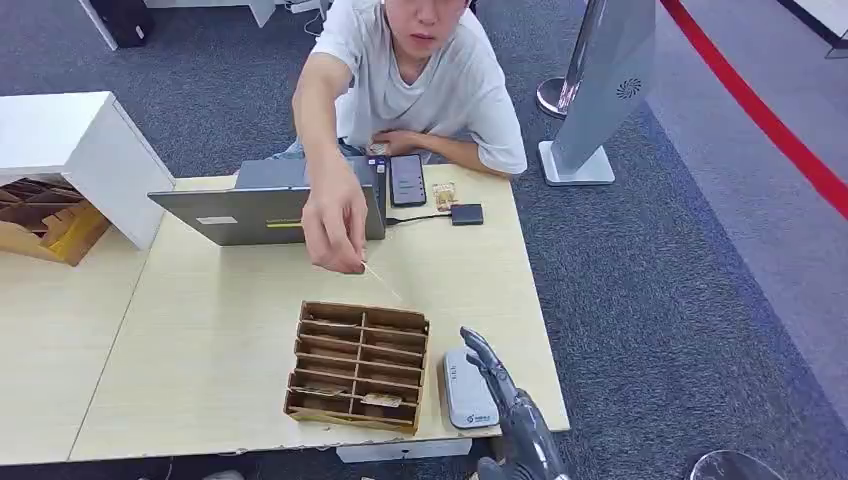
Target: Pass the card to the sensor for recognition and then transmit it.
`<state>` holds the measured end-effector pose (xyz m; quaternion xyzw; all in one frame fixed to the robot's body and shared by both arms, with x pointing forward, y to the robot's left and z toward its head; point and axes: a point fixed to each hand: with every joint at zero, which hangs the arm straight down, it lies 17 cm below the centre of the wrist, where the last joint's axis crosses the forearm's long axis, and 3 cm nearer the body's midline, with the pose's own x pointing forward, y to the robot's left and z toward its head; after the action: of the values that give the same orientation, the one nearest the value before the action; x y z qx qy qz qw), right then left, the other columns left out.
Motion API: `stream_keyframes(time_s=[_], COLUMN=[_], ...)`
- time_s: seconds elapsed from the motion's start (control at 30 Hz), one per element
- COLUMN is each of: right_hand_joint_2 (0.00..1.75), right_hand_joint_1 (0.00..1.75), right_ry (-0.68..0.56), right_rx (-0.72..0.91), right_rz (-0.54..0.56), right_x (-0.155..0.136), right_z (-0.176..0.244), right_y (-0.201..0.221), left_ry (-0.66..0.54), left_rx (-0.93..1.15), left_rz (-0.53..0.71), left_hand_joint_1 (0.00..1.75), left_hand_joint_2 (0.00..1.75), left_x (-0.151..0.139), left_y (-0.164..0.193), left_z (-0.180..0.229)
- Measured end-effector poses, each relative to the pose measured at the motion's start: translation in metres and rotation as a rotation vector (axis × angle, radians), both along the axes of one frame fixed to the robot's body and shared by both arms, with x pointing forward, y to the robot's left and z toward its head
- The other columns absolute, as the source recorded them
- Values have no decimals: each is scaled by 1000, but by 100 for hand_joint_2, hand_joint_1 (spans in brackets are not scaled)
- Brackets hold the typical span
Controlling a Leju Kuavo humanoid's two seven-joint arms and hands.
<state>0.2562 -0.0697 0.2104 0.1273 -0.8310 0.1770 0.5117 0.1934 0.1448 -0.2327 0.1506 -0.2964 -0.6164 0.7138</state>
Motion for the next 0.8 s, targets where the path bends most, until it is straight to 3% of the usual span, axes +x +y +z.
stream_keyframes(time_s=[0.37,0.63,0.8], right_hand_joint_2=[175,175,175], right_hand_joint_1=[0,0,0], right_ry=[-246,-480,-562], right_rx=[-354,-581,-660], right_rz=[-149,-423,-553], right_x=[23,52,63], right_z=[28,78,100], right_y=[7,-10,-18], left_ry=[5,12,13], left_rx=[4,13,23], left_rz=[-59,-122,-160], left_hand_joint_1=[0,0,0], left_hand_joint_2=[0,0,0], left_x=[1,5,9], left_y=[-6,-13,-15], left_z=[1,2,4])
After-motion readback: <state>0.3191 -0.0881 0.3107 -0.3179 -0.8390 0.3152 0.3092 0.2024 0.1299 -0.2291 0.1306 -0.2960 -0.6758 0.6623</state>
